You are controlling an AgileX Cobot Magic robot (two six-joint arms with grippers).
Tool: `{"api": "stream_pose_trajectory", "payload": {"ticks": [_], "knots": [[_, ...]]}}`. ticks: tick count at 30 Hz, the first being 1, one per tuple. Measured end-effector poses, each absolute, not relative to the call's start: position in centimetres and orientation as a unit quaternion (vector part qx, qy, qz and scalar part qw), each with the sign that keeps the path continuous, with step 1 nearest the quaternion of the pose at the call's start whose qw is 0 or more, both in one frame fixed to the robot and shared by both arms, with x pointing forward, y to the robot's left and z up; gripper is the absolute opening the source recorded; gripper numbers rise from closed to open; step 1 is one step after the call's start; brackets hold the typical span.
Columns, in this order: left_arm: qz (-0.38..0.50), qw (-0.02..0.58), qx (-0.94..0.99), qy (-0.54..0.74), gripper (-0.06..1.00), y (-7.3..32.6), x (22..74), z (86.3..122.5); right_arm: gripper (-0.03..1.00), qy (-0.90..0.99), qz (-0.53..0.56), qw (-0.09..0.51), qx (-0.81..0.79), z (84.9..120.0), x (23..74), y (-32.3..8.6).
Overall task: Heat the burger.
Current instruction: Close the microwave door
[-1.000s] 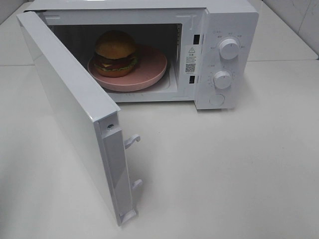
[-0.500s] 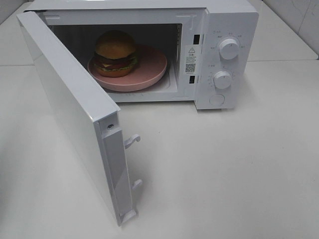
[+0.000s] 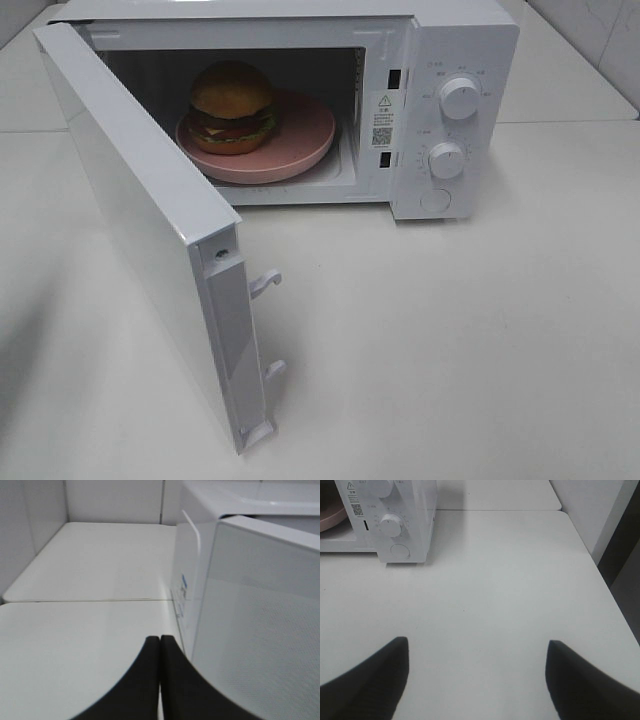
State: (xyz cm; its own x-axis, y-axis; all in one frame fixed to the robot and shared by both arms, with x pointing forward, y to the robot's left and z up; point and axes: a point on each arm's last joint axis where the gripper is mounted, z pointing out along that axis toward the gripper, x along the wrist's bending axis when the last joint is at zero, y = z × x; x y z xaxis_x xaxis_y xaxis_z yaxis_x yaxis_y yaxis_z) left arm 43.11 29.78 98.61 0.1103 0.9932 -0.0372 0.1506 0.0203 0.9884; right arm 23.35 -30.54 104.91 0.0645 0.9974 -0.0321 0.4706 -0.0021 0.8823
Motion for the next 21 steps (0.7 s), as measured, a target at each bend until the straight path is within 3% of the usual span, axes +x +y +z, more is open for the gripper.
{"api": "stream_pose_trajectory", "payload": {"ticks": [21], "knots": [[0.349,0.548,0.594,0.474,0.00,28.1,45.7,94.7,0.69,0.592,0.342,0.385,0.620,104.9,23.4,-30.5]]}}
